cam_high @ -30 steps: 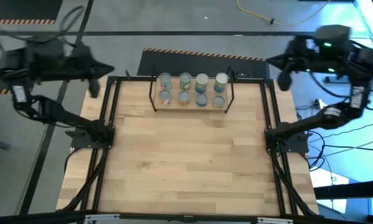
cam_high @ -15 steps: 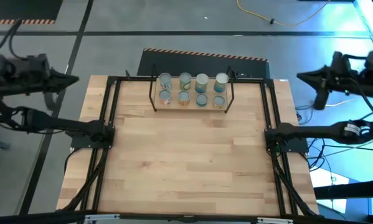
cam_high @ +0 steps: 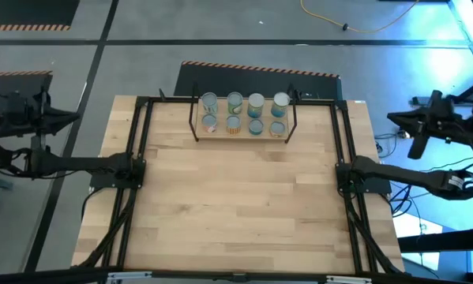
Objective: Pick and place cans onto a shelf
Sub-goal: Return to Home Position
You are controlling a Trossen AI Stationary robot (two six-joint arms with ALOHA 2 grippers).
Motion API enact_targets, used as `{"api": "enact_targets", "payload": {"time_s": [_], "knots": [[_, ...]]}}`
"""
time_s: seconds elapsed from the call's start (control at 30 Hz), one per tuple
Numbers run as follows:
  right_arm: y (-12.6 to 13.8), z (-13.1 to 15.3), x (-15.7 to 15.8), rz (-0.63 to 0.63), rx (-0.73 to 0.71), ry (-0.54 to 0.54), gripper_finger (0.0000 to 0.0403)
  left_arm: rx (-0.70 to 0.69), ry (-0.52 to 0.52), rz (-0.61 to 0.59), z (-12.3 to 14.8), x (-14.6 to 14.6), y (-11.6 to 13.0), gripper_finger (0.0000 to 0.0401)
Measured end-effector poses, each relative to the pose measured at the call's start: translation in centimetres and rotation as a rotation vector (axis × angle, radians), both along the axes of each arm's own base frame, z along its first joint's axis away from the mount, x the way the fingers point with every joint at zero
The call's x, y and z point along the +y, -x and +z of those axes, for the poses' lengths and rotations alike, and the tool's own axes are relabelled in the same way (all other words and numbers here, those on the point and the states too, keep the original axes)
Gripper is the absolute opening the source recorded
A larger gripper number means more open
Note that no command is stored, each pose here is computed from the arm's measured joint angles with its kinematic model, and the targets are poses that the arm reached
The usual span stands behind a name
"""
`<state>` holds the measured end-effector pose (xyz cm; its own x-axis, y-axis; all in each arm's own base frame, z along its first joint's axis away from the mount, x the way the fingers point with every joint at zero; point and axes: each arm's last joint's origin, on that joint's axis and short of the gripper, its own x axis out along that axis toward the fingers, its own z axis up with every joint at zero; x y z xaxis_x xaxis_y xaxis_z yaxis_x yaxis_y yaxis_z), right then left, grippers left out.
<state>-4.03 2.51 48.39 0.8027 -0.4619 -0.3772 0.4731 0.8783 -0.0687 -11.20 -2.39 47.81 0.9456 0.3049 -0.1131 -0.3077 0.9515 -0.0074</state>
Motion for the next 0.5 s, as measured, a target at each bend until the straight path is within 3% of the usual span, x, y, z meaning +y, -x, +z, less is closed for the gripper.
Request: {"api": "enact_targets", "payload": {"time_s": [0.5], "knots": [[4.8, -5.8, 2.9, -0.039, -0.146, -0.027, 0.0019, -0.097, 0.011, 0.019, -7.9, -1.1, 4.4, 0.0]]}}
